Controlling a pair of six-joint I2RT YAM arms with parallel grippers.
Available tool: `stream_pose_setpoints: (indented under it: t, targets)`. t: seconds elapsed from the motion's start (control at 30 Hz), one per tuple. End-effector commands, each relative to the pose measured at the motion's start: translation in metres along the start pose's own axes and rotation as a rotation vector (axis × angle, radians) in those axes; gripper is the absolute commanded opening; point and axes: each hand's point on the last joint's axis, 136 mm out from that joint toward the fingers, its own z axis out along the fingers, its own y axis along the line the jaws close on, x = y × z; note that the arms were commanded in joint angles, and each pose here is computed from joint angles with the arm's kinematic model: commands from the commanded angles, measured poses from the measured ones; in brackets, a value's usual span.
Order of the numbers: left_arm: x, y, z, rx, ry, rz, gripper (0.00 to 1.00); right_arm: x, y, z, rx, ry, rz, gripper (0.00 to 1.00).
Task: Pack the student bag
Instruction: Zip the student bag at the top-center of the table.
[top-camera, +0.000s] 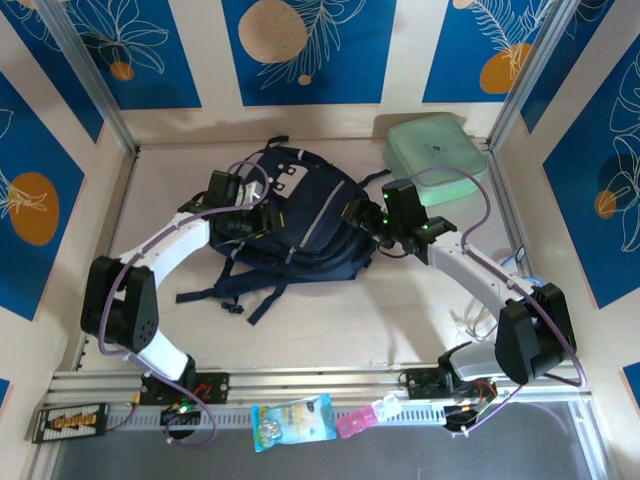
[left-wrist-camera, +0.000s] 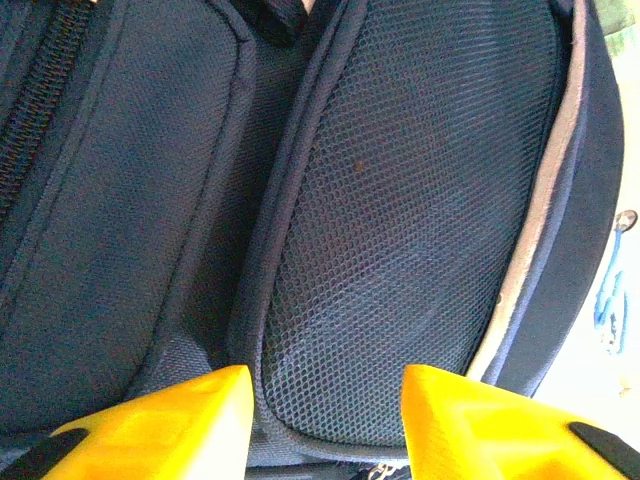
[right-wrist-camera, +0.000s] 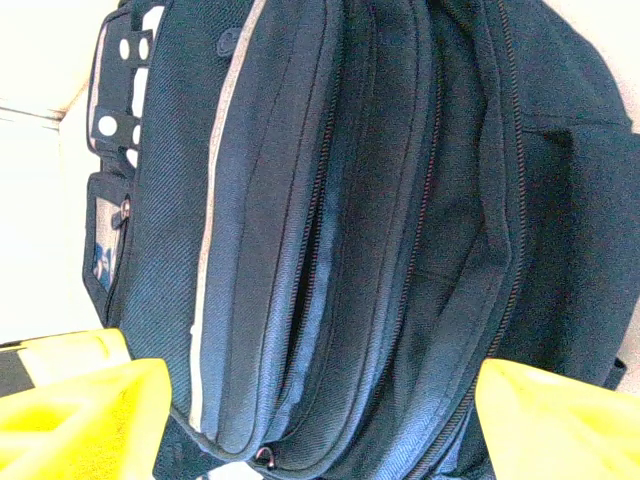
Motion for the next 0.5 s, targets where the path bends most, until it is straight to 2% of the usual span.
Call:
stream_pose_setpoints:
  t: [0.0, 0.27, 0.47]
  targets:
    - [0.013, 0.005, 0.007, 0.010, 0.057, 0.007, 0.44, -0.005, 0.013, 0.000, -0.025, -0.013, -0.012, 0.80]
    - [0.020, 0.009, 0.017, 0.031, 0.093, -0.027, 0.44, 0.003, 0.021, 0.007, -0.033, 0.018, -0.029, 0.80]
    - [0.021, 0.027, 0.011, -0.080, 0.097, 0.008, 0.47, 0.005, 0.023, 0.008, -0.031, 0.019, -0.040, 0.80]
